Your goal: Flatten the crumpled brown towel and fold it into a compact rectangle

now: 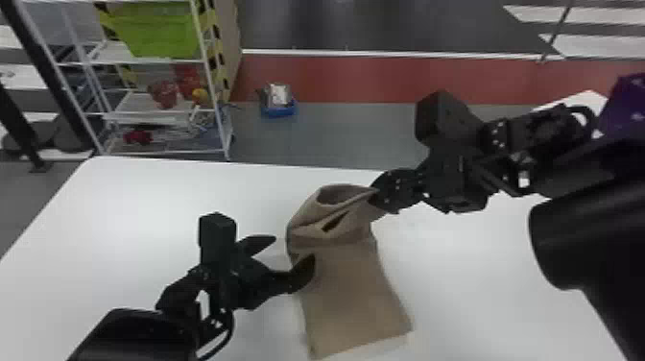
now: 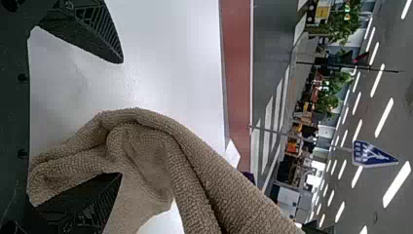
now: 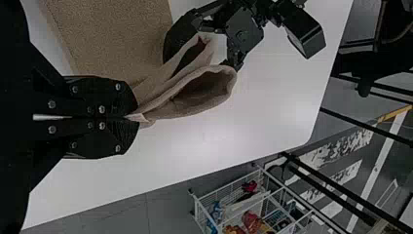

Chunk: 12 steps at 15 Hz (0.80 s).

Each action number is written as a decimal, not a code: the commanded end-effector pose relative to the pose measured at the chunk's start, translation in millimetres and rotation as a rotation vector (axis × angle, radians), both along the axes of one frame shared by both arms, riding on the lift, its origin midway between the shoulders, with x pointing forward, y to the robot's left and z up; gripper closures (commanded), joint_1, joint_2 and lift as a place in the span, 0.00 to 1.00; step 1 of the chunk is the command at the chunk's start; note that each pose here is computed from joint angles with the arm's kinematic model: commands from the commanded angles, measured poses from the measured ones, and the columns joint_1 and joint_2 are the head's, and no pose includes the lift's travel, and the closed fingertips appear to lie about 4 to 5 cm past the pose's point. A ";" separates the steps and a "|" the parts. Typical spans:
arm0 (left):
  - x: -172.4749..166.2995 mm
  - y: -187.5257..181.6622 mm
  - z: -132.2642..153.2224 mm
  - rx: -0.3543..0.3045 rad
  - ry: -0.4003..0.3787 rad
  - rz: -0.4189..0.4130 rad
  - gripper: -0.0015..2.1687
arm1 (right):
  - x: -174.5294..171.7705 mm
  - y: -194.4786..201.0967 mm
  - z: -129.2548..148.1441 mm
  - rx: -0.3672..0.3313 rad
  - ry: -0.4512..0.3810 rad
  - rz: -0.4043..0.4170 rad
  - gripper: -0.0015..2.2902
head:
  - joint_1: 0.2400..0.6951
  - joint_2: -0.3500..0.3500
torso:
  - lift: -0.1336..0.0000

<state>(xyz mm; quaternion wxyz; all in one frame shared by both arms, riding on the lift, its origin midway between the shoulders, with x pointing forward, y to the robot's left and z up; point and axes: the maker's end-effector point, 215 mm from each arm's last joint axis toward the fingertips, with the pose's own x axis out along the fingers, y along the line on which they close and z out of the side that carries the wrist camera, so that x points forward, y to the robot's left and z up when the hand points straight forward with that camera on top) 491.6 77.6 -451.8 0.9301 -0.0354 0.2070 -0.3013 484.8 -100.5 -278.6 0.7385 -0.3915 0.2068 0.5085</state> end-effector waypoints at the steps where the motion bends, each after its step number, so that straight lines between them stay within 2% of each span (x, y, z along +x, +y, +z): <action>1: -8.2 -8.5 5.3 -0.009 0.018 -0.018 0.04 | -0.5 -0.6 0.5 -0.002 0.001 0.002 0.57 | 1.00 0.47 | 0.07; 4: -23.5 -13.7 11.9 -0.019 0.069 -0.030 0.04 | 0.3 -0.6 2.0 -0.002 -0.002 0.002 0.57 | 1.00 0.45 | 0.07; 12: 6.6 -9.3 17.7 -0.019 0.035 0.011 0.04 | -11.7 1.7 -6.7 0.002 0.012 0.010 0.57 | 1.00 0.45 | 0.07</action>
